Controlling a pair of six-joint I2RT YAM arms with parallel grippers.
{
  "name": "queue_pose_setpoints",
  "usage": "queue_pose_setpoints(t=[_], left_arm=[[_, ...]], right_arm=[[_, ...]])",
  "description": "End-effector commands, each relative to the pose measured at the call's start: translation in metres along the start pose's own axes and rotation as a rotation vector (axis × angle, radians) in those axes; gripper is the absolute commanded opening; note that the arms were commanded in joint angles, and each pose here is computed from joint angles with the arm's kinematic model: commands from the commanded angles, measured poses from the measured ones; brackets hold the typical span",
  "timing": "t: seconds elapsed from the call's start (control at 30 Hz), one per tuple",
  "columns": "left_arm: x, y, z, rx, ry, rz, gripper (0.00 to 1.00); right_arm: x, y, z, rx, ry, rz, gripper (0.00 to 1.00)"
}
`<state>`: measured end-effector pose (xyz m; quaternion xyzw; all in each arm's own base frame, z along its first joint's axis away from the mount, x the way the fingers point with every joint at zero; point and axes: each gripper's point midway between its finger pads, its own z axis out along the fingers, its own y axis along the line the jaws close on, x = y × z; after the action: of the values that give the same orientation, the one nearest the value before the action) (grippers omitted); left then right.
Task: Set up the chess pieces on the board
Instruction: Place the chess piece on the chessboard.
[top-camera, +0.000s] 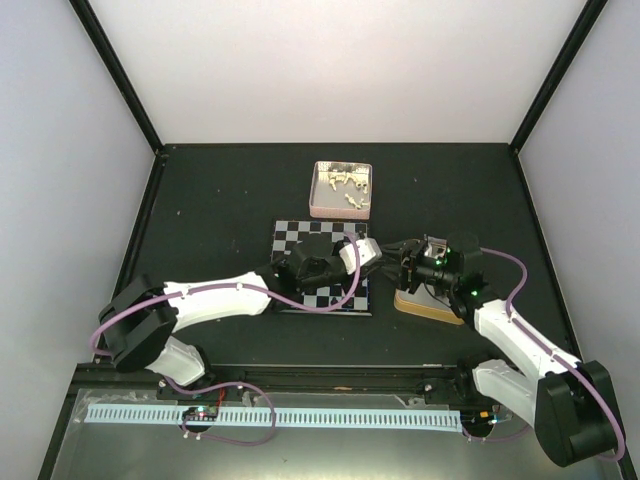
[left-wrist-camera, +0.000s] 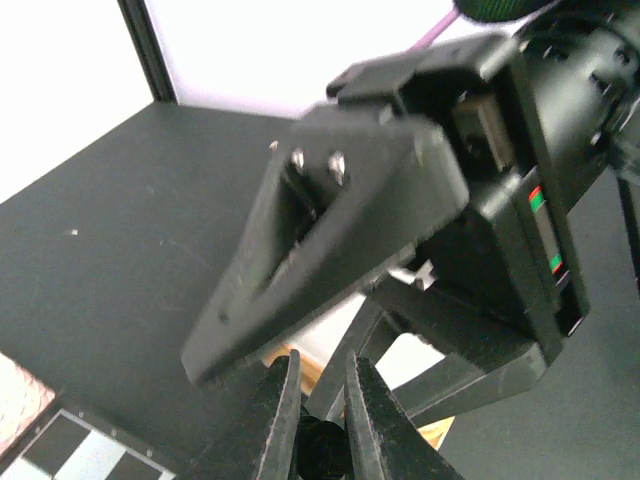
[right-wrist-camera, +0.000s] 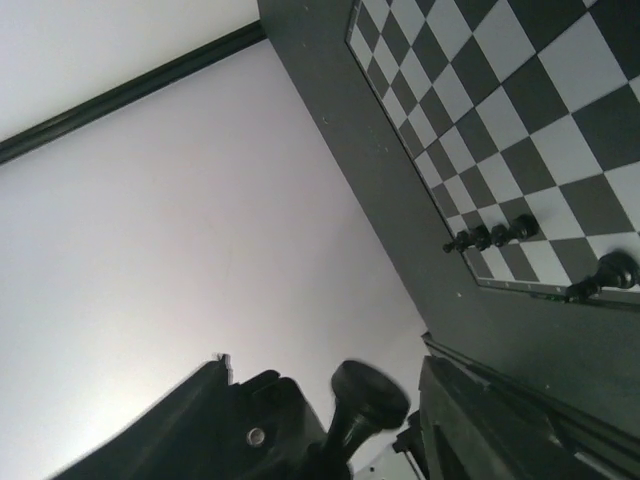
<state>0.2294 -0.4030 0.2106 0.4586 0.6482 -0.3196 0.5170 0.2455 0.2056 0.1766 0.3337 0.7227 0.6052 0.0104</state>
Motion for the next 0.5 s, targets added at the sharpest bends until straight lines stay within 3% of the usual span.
queue_pose_setpoints(t=[0.0, 0.17, 0.47], left_arm=[[-0.012, 0.012, -0.008, -0.065, 0.03, -0.018, 0.01], [-0.008, 0.036, -0.03, -0.159, 0.072, -0.086, 0.02], [0.01, 0.07, -0.083, -0.331, 0.133, -0.224, 0.02]], right_arm=[[0.004, 0.009, 0.0, 0.004, 0.003, -0.089, 0.58], [-0.005, 0.003, -0.002, 0.028, -0.049, -0.133, 0.74], [-0.024, 0.004, -0.005, 0.082, -0.155, -0.263, 0.79]])
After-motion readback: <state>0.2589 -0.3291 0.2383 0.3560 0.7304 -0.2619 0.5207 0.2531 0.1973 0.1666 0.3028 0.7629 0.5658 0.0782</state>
